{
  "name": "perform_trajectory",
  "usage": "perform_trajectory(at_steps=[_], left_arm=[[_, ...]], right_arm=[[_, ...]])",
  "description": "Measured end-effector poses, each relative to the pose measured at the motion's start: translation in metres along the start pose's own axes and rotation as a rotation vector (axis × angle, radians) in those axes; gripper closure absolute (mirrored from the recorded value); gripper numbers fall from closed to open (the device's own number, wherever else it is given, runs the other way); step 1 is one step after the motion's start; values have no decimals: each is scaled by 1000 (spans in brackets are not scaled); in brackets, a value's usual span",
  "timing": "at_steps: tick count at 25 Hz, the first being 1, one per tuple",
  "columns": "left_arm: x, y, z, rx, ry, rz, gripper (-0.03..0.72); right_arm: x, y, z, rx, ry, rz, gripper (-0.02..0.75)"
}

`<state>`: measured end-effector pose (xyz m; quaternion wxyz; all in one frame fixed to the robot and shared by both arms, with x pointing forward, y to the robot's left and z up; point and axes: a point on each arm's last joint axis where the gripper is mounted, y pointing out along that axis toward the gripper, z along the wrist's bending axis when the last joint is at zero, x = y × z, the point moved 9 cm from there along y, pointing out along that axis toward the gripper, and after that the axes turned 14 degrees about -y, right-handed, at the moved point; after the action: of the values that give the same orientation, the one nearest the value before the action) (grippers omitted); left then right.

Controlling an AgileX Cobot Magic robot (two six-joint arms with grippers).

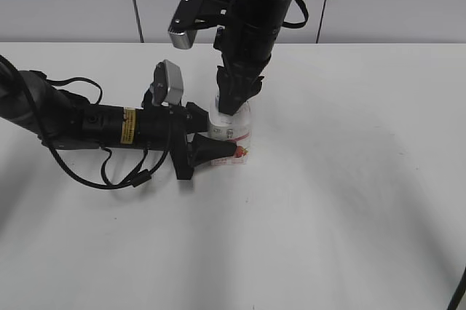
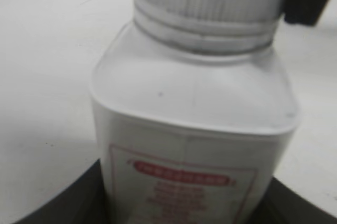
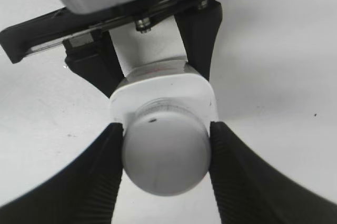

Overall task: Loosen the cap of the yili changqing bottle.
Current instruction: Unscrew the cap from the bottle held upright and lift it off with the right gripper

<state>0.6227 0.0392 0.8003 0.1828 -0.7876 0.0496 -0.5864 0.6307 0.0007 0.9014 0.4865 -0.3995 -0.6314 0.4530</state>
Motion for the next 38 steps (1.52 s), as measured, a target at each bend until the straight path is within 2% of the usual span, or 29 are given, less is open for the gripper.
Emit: perform_trajectory(at_steps=[12,18,22,27,30,38], left_arm=[[0,0,0,0,-5,0,310],[0,0,0,0,-4,0,311],[0,0,0,0,-5,0,312],[0,0,0,0,-5,0,312],[0,0,0,0,-5,0,312],[0,0,0,0,-18,0,312]], right_arm=[[0,0,2,9,-5,2,262],[10,-14,3,-2,85,-48,256],[13,-25,-5,-35,292,-54,256],[11,-28,-7,-39,763,-55,256],[11,-28,-7,-34,976,-57,256],[11,-28,-7,-26,1281,-63,256]])
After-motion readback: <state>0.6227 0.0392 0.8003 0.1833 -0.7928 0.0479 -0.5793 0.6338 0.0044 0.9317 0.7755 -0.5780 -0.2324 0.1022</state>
